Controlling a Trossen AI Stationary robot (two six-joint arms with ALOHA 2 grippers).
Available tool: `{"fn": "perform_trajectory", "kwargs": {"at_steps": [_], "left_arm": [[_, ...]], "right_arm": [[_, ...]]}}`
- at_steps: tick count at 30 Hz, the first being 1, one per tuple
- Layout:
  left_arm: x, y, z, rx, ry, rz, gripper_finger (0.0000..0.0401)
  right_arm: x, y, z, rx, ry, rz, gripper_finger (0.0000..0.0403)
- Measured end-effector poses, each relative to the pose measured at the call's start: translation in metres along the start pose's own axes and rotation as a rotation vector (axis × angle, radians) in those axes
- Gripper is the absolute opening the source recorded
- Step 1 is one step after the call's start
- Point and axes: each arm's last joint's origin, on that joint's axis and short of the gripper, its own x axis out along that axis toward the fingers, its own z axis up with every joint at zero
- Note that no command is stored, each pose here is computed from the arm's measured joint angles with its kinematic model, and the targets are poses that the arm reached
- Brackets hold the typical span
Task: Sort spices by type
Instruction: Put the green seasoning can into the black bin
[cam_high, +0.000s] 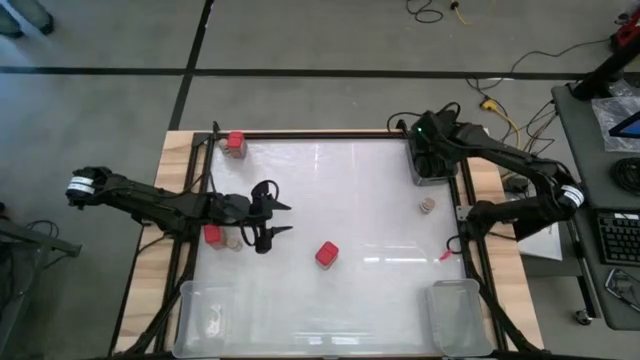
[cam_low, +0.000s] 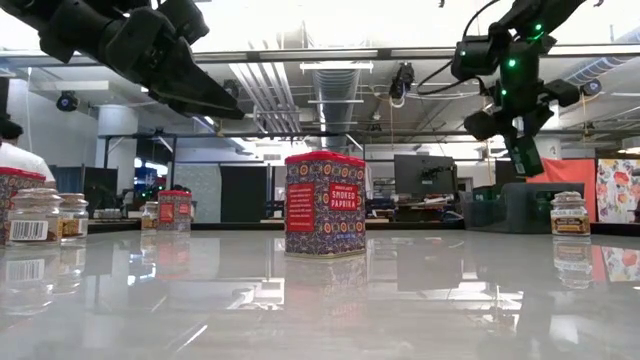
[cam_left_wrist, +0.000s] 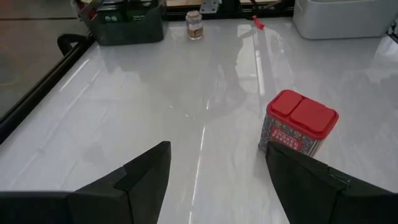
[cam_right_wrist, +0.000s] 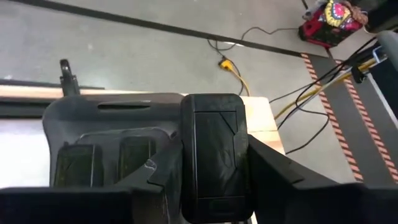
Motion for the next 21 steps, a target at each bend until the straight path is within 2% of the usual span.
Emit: {"fn": "perform_trajectory", "kwargs": {"at_steps": [5,8,15,21], "left_arm": [[0.000,0.000,0.001,0.005,-0.004,0.000,0.0247],[0.000,0.000,0.002,0.024,-0.015,0.000,0.0247],[-0.001,0.000,0.010,0.090,-0.104,0.003,0.0247],[-0.001,0.000,0.015,0.124,-0.150,0.007,0.0247]], "right_arm": [[0.008,0.006,-0.004,0.017,-0.023,-0.040,0.0133],[0.009,0.012,-0.007,0.036,-0.035,-0.027,0.0139],[0.011,0.014,-0.008,0.015,-0.046,-0.056,0.0129],[0.009,0.016,-0.006,0.058,-0.009,0.007,0.0137]]}}
